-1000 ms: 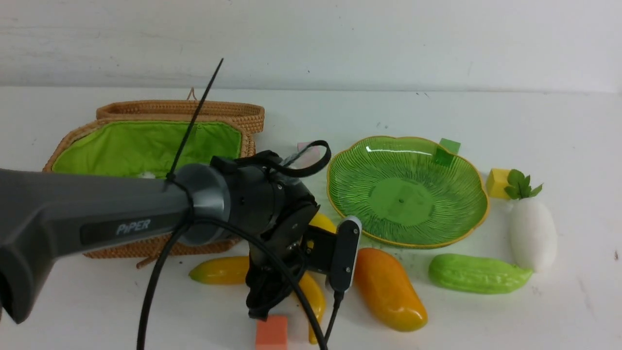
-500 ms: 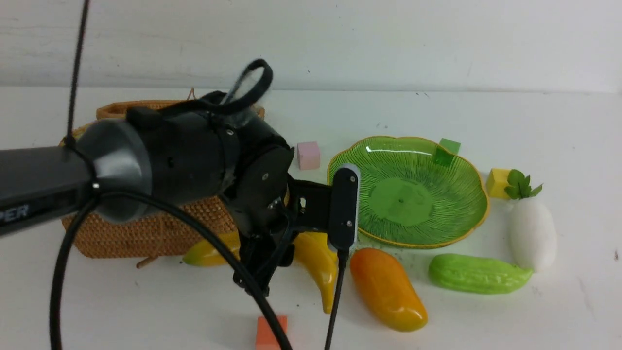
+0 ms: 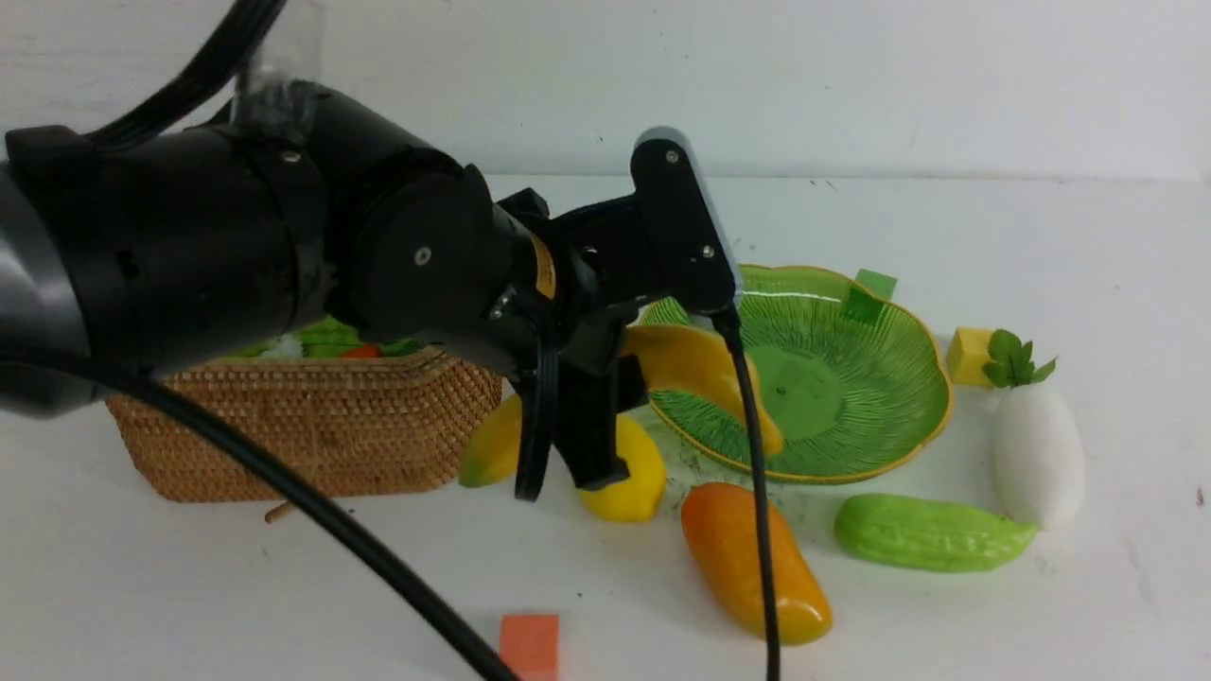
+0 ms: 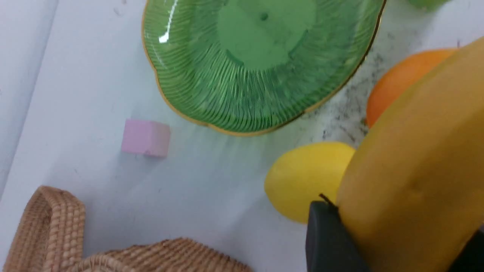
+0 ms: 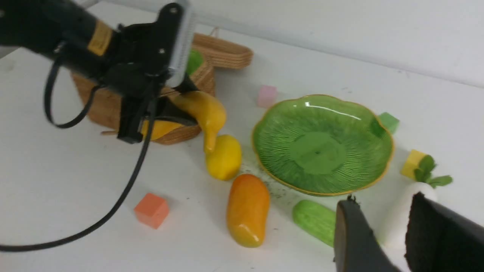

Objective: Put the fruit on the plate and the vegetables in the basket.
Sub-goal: Use the left arm to grab a banana and put it into the right plate, then grab a lemon with your left arm and place it on the plate on the right, then use the right arm to grab a mango and put it into the right plate

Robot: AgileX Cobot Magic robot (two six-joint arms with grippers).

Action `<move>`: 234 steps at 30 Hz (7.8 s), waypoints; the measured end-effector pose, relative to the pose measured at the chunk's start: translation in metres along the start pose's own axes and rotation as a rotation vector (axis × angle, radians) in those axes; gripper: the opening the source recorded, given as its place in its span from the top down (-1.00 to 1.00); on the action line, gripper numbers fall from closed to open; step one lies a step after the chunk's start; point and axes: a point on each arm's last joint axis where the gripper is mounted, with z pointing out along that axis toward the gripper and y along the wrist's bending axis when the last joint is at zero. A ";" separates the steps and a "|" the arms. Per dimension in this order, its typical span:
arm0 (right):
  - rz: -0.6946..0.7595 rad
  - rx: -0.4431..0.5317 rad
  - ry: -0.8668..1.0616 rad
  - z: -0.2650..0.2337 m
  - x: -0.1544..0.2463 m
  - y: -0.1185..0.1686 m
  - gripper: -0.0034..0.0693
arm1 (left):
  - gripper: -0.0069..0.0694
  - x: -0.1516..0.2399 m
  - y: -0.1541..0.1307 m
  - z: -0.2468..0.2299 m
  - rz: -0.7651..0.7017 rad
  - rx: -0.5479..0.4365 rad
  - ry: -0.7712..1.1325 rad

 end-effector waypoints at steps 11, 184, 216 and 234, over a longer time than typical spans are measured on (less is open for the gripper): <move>0.047 0.068 -0.008 0.000 -0.001 -0.006 0.30 | 0.02 -0.040 0.023 0.060 -0.084 -0.013 -0.100; 0.071 0.132 0.162 0.016 0.006 -0.012 0.26 | -0.82 -0.058 0.007 0.181 -0.478 0.003 0.016; 0.121 0.058 0.346 0.069 0.001 -0.008 0.26 | 0.85 -0.086 0.048 -0.159 -0.658 -0.017 -0.075; 0.186 -0.052 0.634 0.162 0.010 -0.001 0.66 | 0.85 0.070 -0.058 -0.224 -0.772 0.003 -0.260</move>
